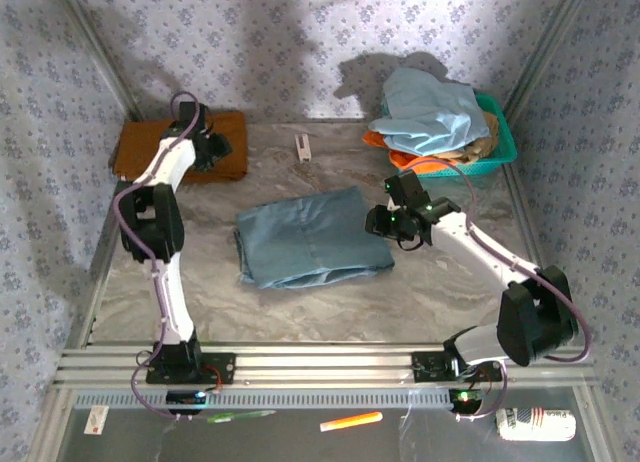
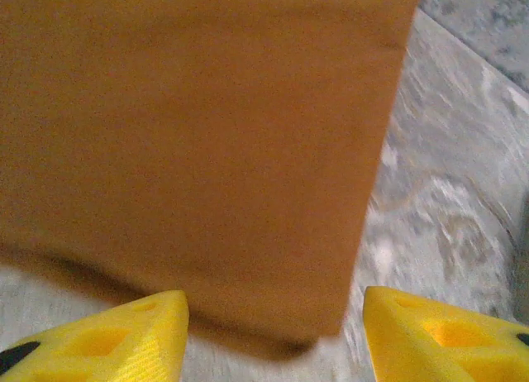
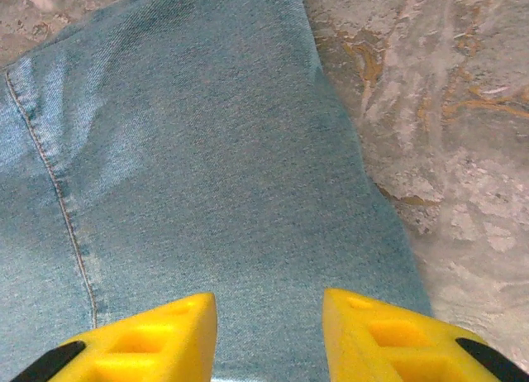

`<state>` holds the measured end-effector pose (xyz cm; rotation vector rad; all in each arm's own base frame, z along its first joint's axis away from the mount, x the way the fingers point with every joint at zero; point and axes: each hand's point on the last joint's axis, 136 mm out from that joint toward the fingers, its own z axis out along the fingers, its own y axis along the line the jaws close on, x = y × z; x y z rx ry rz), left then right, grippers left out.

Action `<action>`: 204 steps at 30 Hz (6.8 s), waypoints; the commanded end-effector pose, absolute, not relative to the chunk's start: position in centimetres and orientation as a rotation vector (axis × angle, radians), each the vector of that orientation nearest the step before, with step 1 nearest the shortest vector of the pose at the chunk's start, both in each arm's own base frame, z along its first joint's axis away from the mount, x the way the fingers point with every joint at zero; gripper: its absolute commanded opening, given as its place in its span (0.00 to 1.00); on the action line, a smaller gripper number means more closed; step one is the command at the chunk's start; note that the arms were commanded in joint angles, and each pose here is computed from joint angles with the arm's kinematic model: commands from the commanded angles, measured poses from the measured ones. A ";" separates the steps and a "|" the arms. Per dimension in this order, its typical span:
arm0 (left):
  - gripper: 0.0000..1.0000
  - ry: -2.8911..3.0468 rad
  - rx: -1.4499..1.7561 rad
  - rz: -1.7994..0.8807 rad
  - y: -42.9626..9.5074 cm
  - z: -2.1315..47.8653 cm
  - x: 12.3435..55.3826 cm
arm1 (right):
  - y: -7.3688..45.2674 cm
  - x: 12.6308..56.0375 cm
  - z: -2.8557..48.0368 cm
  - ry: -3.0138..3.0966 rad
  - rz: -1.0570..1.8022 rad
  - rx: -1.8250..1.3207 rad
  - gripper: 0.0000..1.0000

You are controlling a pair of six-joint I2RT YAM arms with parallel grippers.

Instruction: Fold and stack the trousers

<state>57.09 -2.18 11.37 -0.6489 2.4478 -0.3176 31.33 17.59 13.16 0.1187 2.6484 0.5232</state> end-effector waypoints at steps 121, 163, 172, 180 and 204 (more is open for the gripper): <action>0.00 2.597 -0.425 -0.762 -11.9 14.1 31.3 | 19.1 32.5 10.3 2.721 0.702 -0.104 0.00; 0.00 2.127 -0.684 -0.289 14.8 25.0 55.7 | 40.5 54.8 17.7 2.313 0.866 -0.299 0.00; 0.00 2.218 -0.732 -0.315 15.9 19.6 58.3 | 41.0 57.2 12.5 2.323 0.930 -0.229 0.01; 0.15 2.256 -0.801 -0.370 17.0 15.0 59.2 | 39.4 59.1 10.0 2.340 0.965 -0.134 0.29; 0.00 2.307 -0.845 -0.444 7.2 20.1 53.5 | 44.0 52.3 13.3 2.399 0.974 -0.301 0.09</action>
